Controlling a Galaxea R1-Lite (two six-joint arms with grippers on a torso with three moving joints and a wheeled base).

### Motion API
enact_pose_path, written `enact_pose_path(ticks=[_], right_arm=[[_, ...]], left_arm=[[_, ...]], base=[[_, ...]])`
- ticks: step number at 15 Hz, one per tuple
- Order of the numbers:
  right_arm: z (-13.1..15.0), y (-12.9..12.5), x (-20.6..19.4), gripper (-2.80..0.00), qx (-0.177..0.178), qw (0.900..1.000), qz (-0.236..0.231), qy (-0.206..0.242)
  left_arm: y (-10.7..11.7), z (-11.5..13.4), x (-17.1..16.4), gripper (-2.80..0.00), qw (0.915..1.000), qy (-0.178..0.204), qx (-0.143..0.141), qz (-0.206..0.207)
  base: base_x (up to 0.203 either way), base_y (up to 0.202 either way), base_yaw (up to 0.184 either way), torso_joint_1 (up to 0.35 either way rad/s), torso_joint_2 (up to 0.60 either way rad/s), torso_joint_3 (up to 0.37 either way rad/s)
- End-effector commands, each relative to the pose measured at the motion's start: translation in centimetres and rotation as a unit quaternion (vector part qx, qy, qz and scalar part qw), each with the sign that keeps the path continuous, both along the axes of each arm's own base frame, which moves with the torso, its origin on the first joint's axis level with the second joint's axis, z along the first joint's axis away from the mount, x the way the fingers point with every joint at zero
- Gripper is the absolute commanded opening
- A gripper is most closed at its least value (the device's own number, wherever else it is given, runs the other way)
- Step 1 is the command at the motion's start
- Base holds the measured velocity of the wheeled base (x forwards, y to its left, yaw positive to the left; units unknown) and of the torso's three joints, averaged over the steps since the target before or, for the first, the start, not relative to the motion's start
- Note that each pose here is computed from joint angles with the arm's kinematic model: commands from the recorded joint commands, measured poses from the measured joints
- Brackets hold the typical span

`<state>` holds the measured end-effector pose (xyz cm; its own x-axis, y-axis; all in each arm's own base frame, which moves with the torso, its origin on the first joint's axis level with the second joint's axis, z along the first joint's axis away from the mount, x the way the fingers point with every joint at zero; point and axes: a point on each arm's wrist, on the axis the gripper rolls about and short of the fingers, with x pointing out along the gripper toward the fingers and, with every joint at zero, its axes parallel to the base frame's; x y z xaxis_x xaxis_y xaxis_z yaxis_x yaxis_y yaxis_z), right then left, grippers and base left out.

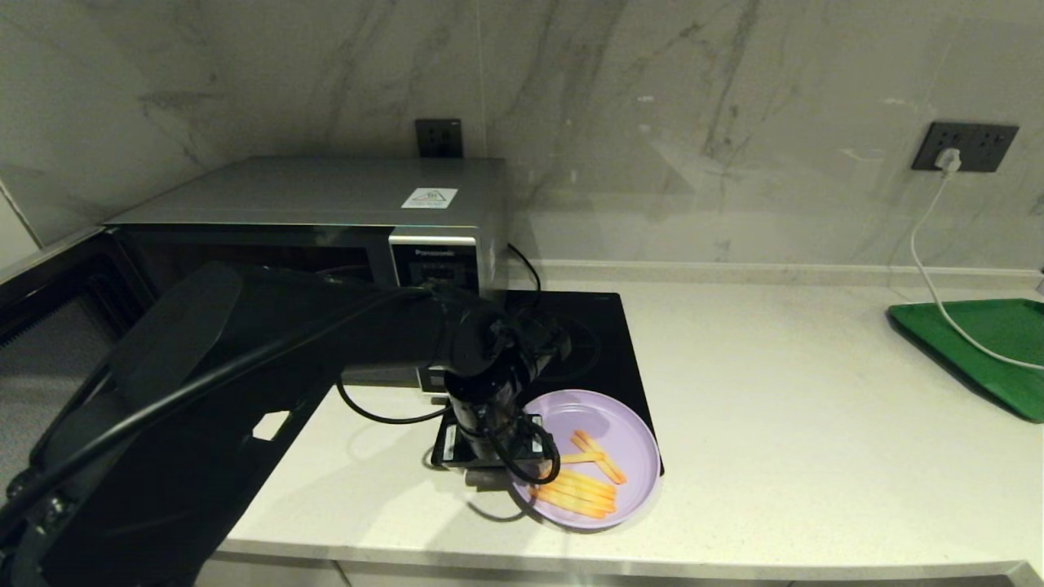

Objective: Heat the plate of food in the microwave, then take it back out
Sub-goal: Put the plate in the microwave oven

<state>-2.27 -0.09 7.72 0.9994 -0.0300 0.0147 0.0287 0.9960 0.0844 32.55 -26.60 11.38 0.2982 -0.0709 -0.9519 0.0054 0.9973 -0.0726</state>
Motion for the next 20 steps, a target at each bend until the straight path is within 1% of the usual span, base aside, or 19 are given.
enact_pose_path(ticks=[1,6,8,11,15,16,20], right_arm=[[0.0,0.0,0.0,-2.8,0.0,1.0,0.0,0.0],[0.0,0.0,0.0,-2.8,0.0,1.0,0.0,0.0],[0.0,0.0,0.0,-2.8,0.0,1.0,0.0,0.0],[0.0,0.0,0.0,-2.8,0.0,1.0,0.0,0.0],[0.0,0.0,0.0,-2.8,-0.001,1.0,0.0,0.0],[0.0,0.0,0.0,-2.8,0.0,1.0,0.0,0.0],[0.0,0.0,0.0,-2.8,0.0,1.0,0.0,0.0]], left_arm=[[0.3,-0.1,0.2,0.0,1.0,0.003,0.003,0.006],[0.8,-0.4,0.7,0.0,0.9999,0.006,0.004,0.015],[1.0,-0.8,0.6,0.0,0.9998,0.011,0.009,0.015],[0.9,-1.3,0.6,0.0,0.9996,0.016,0.013,0.017],[0.6,-1.3,0.3,0.0,0.9996,0.015,0.015,0.016],[0.5,-1.3,0.3,-2.8,0.9996,0.015,0.015,0.016],[0.6,-1.0,0.2,-2.8,0.9997,0.015,0.011,0.015]], base=[[0.0,0.0,0.0,0.0,0.0,0.0],[0.0,0.0,0.0,0.0,0.0,0.0],[0.0,0.0,0.0,0.0,0.0,0.0],[0.0,0.0,0.0,0.0,0.0,0.0],[0.0,0.0,0.0,0.0,0.0,0.0],[0.0,0.0,0.0,0.0,0.0,0.0],[0.0,0.0,0.0,0.0,0.0,0.0]])
